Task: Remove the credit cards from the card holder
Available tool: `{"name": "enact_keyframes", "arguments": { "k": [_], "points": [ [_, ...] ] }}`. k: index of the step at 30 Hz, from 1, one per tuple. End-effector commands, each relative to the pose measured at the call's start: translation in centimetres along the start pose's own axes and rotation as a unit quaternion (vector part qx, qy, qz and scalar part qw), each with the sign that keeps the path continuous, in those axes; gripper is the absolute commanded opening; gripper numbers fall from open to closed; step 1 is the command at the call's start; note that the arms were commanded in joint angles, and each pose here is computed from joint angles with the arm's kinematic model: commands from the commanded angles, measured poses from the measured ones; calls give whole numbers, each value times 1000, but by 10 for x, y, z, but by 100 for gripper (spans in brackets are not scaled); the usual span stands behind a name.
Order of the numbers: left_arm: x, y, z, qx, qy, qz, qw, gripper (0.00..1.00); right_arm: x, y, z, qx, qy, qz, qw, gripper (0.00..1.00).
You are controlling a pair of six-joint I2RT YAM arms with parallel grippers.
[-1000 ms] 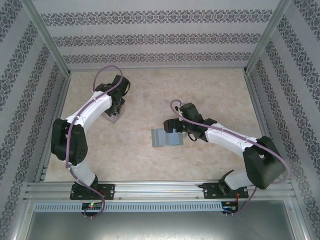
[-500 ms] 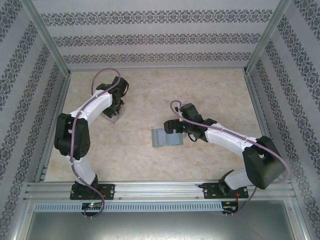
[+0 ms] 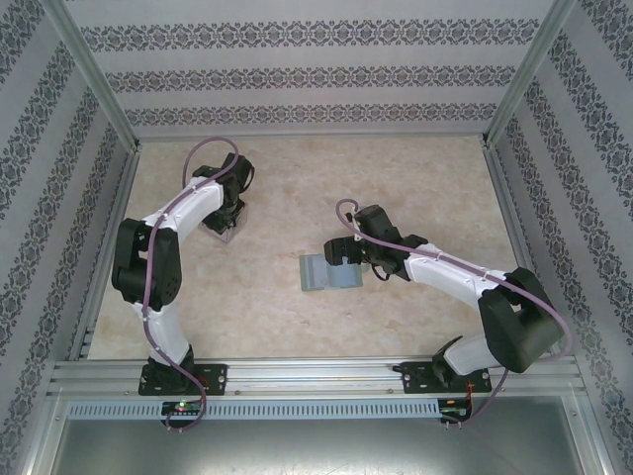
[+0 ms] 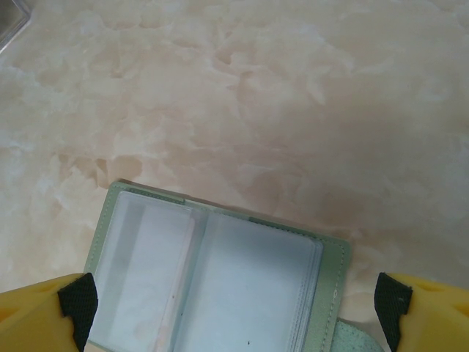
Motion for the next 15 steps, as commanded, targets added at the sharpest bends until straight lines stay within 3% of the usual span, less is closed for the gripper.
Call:
{"name": "enact_keyframes", "arguments": {
  "k": [1, 9, 15],
  "points": [
    [-6, 1, -9, 9, -22, 0, 1000, 15, 2, -3, -3, 3, -7, 9, 1000, 98],
    [-6, 1, -13, 13, -50, 11, 999, 23, 2, -4, -3, 1, -7, 10, 1000, 98],
    [-11, 29, -11, 58, -76, 21, 995, 30, 2, -4, -1, -7, -4, 12, 1000, 98]
  ]
}}
Point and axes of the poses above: each hand's point on the last joint's axis, 136 mm out from that joint toward the fingers, its own y axis back along the fingers, its own z axis along the line the jaws close on, x = y × z, the point moved 9 cm from there along y, back along the fingers, and after that the axes turned 4 degrees about y, right-handed, at the moved point
